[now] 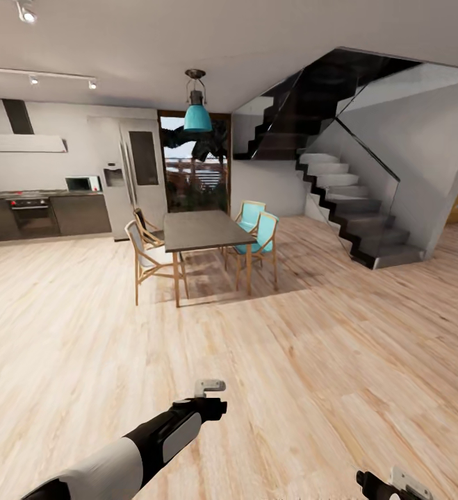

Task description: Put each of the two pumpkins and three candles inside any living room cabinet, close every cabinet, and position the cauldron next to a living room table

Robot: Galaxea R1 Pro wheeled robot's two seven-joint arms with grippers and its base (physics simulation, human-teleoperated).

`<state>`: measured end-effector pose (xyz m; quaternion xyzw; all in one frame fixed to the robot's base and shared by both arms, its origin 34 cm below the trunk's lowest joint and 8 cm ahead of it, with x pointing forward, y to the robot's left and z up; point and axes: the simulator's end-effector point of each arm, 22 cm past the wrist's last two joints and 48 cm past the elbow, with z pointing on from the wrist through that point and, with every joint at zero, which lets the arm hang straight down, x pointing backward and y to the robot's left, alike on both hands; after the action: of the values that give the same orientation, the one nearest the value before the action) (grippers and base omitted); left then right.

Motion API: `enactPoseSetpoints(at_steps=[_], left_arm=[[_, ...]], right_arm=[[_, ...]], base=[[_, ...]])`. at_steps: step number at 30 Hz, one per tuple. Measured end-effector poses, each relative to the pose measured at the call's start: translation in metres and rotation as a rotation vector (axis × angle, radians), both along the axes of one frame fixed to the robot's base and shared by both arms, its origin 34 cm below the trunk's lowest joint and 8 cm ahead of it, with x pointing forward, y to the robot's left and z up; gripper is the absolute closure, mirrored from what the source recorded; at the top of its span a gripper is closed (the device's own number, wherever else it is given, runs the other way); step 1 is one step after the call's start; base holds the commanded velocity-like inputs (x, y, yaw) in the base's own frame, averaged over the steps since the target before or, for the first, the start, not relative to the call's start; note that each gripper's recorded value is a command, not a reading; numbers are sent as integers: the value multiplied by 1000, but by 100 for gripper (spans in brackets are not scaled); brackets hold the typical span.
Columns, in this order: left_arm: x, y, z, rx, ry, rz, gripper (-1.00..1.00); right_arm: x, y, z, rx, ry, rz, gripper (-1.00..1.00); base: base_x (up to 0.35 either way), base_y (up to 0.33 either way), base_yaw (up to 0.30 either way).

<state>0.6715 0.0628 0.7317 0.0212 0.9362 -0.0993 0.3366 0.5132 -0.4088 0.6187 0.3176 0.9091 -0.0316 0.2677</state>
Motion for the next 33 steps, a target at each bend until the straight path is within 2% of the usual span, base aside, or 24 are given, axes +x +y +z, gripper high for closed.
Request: enactPoseSetpoints(at_steps=[33], left_arm=[[-1,0,-2,0,5,0,-100]], right_arm=[[-2,0,-2,0,6,0,-100]], base=[[0,0,-276]])
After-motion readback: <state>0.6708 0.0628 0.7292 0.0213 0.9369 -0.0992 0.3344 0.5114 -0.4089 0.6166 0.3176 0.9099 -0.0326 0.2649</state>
